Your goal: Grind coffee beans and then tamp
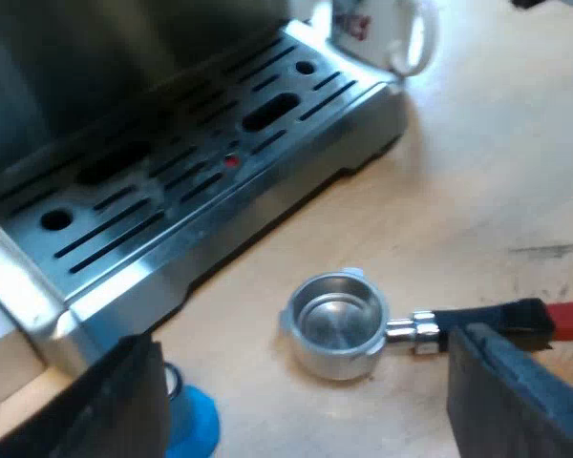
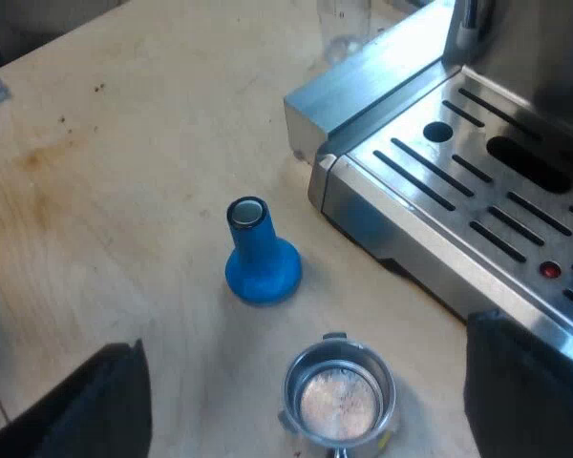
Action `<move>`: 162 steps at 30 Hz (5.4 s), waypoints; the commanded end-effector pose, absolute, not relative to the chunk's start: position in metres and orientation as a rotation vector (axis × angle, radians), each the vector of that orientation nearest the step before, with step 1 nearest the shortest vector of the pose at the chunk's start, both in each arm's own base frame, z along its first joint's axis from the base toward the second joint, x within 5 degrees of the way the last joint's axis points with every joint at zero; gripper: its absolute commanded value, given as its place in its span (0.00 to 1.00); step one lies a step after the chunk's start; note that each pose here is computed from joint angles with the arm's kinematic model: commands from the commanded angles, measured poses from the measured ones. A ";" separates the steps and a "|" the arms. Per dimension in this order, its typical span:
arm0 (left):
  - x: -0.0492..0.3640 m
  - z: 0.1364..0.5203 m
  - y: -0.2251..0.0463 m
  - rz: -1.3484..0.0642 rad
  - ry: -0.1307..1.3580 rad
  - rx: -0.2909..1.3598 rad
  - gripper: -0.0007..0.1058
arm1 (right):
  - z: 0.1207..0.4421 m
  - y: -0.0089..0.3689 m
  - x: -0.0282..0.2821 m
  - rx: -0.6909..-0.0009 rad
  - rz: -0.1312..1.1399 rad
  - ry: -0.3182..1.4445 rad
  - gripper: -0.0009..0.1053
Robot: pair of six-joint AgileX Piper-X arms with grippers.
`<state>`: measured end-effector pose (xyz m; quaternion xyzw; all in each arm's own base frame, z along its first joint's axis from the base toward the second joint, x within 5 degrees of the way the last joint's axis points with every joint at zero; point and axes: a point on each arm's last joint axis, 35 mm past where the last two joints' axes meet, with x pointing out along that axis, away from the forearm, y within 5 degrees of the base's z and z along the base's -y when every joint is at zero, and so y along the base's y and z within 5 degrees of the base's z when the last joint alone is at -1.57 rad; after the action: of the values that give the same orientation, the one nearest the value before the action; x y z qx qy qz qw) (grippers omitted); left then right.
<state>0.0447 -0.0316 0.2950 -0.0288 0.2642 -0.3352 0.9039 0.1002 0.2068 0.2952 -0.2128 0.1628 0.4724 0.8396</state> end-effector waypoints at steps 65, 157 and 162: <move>0.103 0.253 -0.053 -0.589 0.716 0.042 0.60 | 0.200 0.230 0.092 -0.437 1.075 0.174 0.65; 0.192 0.171 -0.088 -0.400 1.229 0.112 0.32 | 0.200 0.230 0.091 -0.403 1.071 0.194 0.65; 0.190 0.170 -0.087 -0.397 1.251 0.116 0.02 | 0.200 0.230 0.091 -0.404 1.071 0.196 0.65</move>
<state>0.1915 -0.0878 0.1695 0.0512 0.5725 -0.1927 0.7953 0.0918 0.2296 0.1983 -0.1942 0.0990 0.5027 0.8365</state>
